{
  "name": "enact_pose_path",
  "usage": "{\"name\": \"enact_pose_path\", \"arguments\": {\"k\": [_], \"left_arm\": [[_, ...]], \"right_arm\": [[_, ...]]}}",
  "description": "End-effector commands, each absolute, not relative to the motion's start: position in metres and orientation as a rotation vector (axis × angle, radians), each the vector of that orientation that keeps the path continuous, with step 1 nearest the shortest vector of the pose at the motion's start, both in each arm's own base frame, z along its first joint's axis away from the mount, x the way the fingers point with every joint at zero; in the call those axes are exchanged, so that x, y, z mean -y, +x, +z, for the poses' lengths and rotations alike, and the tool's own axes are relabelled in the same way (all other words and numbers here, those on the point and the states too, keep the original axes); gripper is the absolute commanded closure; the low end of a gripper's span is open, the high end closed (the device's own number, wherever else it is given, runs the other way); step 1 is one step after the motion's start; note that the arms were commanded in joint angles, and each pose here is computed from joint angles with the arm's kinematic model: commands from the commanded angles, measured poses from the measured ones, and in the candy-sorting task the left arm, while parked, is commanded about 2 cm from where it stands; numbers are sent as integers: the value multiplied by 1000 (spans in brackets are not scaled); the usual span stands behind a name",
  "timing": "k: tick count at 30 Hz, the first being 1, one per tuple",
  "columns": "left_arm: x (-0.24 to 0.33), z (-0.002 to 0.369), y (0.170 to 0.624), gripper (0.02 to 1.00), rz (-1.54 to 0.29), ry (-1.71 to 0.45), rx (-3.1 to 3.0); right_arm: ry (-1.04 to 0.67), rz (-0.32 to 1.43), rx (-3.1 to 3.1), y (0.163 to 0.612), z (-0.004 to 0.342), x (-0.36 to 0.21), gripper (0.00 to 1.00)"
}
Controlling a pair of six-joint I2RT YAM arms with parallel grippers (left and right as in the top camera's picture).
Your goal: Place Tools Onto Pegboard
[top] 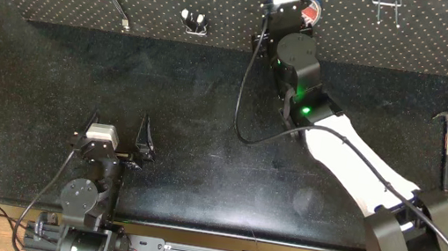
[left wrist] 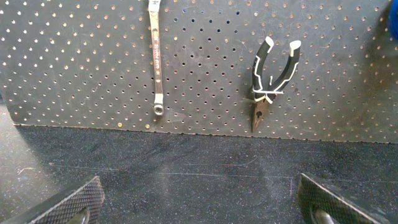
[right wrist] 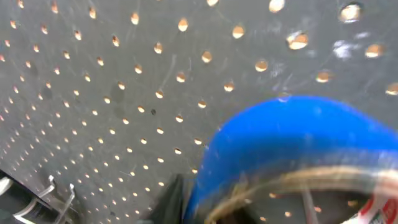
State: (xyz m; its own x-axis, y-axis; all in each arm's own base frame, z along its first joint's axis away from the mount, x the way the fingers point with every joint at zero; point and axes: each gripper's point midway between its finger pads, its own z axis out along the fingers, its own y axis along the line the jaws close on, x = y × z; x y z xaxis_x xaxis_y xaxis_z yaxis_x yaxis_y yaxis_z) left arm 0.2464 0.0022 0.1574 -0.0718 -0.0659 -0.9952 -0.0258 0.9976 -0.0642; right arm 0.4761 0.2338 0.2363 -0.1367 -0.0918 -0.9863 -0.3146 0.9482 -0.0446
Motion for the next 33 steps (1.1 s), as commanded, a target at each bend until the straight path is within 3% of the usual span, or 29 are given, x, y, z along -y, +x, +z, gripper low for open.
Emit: {"name": "enact_pose_path", "arguments": {"k": [1,8,9,10,11,12,14,16,19,24,29,33], "left_arm": [[-1,156,246,20,-26,-51,-1645],[-1,156,246,23,-26,-51,-1645],[-1,156,246,23,-26,-51,-1645],[-1,156,246,23,-26,-51,-1645],[-1,156,246,23,-26,-51,-1645],[-1,156,246,23,-26,-51,-1645],[-1,156,246,23,-26,-51,-1645],[-1,156,246,23,-26,-51,-1645],[-1,156,246,23,-26,-51,-1645],[-1,156,246,23,-26,-51,-1645],[-1,156,246,23,-26,-51,-1645],[-1,156,246,23,-26,-51,-1645]], "right_arm": [[-345,207,-1714,470,237,-243,601],[-471,111,-2063,400,212,-202,544],[-465,65,-2203,376,198,-175,349],[-352,29,-2369,354,179,-140,91],[-210,-8,-2506,336,163,-108,25],[-26,-58,-2659,312,146,-71,25],[170,-94,-2864,274,127,-21,25],[211,-175,-2979,251,117,34,25],[343,-193,-2987,251,101,101,25],[311,-70,-3045,241,64,157,25],[48,40,-3066,248,35,163,25],[-9,21,-3052,256,25,169,25]]}}
